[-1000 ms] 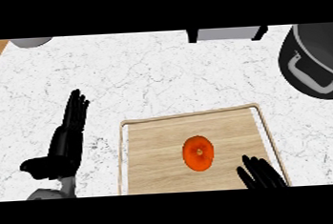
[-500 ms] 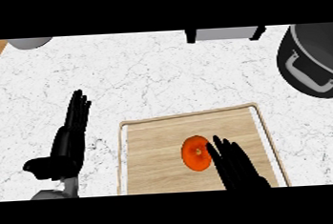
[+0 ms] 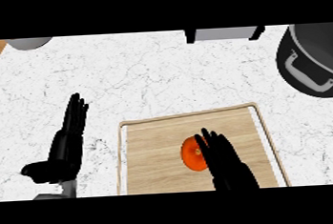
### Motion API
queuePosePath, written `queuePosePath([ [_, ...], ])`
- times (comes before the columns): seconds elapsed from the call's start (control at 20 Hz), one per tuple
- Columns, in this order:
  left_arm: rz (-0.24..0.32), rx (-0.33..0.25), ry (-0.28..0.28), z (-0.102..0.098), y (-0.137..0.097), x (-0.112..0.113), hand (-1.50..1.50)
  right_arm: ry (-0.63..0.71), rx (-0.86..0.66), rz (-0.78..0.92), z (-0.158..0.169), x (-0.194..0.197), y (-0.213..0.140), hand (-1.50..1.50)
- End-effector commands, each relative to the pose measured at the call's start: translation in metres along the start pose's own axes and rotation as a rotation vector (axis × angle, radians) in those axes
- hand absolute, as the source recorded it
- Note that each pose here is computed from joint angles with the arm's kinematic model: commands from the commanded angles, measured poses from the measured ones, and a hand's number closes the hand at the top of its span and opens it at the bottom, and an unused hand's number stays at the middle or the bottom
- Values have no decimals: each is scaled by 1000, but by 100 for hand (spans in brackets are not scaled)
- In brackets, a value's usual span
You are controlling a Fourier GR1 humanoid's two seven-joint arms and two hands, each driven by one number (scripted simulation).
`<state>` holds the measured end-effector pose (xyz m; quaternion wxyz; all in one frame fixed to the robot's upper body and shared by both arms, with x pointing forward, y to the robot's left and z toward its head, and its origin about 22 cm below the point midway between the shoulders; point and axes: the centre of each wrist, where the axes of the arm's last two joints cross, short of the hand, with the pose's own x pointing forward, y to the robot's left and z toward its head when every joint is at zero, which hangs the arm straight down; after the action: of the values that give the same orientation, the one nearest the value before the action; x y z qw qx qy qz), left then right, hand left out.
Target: Pick the squash from the tray and place it in the pot
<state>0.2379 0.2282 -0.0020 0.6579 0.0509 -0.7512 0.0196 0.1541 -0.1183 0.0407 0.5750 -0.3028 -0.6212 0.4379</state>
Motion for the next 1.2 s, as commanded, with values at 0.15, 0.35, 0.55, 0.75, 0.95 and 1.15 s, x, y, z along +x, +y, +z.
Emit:
queuePosePath([
  [0.15, 5, -2, 4, -7, 9, 5, 0, 29, 15, 34, -18, -12, -2, -150],
  [0.35, -2, 3, 3, -14, -13, 11, 0, 15, 17, -5, -24, -3, 6, -150],
  [0.55, -10, -14, -7, 7, 12, -11, 0, -46, -102, 98, -40, -11, 13, 150],
  [0.75, -2, -11, 3, -14, 6, 16, 0, -97, -184, 73, -32, -9, 18, 150],
  [0.95, -13, -33, -1, -9, 0, 10, 0, -90, -205, 102, -41, 3, 2, 150],
  [1.15, -15, -3, -6, -17, -1, 24, 0, -115, -205, 99, -34, 7, 18, 150],
])
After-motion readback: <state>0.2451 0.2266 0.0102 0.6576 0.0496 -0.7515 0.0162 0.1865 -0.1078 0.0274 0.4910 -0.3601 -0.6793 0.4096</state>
